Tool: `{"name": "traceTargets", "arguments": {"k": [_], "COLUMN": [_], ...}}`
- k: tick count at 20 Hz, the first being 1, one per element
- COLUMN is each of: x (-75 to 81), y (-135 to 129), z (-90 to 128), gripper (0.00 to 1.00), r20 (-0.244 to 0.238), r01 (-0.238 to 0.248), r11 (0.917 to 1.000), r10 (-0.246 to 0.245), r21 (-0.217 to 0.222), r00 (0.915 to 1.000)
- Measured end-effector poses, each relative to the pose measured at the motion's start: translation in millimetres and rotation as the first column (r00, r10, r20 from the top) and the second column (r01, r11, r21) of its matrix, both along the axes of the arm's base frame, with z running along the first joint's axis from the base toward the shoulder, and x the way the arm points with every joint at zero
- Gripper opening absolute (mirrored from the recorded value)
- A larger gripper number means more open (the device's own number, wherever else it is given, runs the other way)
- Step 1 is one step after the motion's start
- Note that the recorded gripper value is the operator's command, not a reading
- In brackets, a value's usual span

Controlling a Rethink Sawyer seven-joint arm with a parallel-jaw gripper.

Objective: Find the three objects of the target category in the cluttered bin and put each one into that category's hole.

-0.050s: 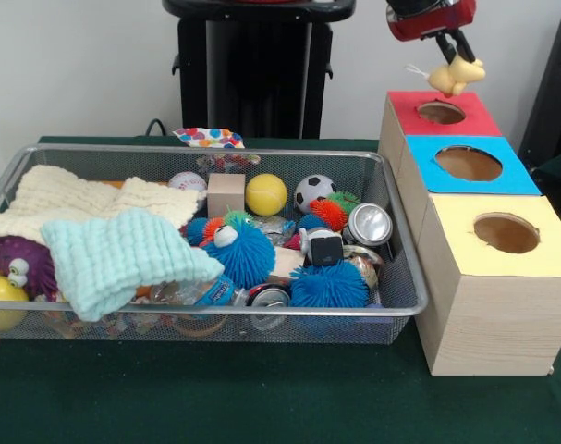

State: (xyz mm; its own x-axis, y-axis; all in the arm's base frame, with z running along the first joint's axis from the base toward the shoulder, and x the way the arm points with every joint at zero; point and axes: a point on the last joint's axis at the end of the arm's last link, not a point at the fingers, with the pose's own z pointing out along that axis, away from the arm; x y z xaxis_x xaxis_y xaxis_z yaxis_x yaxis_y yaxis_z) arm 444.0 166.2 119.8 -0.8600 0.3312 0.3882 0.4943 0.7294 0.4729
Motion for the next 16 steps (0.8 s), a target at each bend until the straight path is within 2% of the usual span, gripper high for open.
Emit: {"name": "traceTargets", "arguments": {"k": [16], "x": [1.4], "y": [-1.4], "z": [2.0], "gripper": [0.0], "r20": [0.011], "r01": [-0.003], "r11": [1.0], "r10": [0.003], "r21": [-0.008], "r00": [0.9999]}}
